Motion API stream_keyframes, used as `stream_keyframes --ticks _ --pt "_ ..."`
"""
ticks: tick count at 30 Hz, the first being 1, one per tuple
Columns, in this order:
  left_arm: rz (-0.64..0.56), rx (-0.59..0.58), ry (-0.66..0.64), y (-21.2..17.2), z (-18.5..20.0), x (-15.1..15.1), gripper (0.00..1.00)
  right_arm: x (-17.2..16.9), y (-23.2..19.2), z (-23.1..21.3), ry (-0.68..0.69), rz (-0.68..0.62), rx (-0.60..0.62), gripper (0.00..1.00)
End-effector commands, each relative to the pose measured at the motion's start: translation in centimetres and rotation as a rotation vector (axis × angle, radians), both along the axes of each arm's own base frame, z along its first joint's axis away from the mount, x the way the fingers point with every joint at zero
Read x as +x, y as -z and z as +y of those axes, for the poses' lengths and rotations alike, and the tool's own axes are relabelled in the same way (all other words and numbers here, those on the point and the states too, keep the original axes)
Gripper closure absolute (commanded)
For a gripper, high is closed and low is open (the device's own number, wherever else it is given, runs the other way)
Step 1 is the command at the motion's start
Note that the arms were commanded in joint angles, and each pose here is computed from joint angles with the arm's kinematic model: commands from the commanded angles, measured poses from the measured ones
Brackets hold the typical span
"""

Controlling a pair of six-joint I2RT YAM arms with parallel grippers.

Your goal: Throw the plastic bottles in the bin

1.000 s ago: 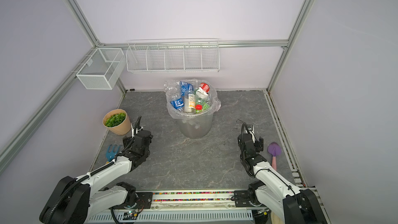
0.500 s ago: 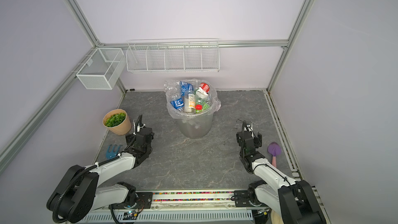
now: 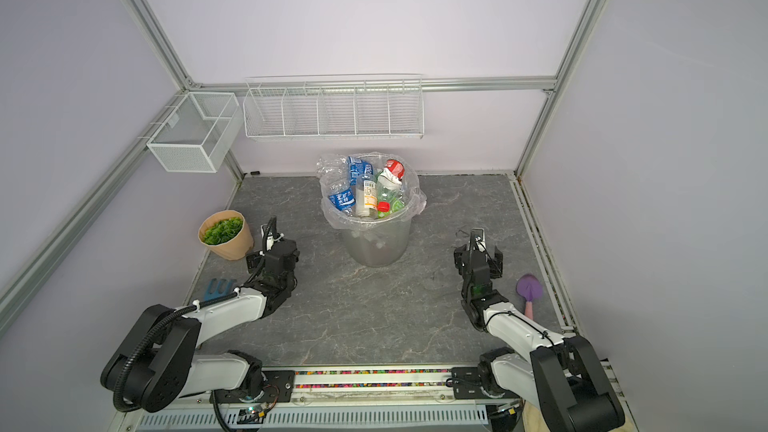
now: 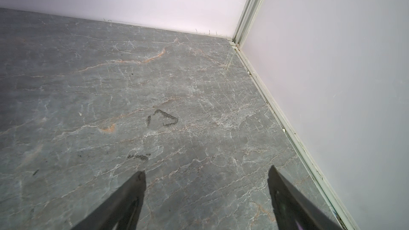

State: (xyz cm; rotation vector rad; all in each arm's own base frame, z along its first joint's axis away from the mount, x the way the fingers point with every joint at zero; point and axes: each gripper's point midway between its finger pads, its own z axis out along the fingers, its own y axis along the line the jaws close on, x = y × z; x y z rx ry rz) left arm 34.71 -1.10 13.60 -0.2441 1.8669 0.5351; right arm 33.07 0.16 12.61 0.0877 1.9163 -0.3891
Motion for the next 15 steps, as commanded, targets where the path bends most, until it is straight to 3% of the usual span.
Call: stream_keyframes --ticks 1,15 --pt "-0.069 -0.005 -0.012 -1.3 0.2 0.4 0.08 0.3 -0.5 -0.1 -0.008 -0.045 -0.013 0.11" --pt "-0.202 -0.027 0.010 -2.3 0.0 0.4 0.09 -0.4 -1.7 -0.3 -0.016 -0.181 -0.016 0.11"
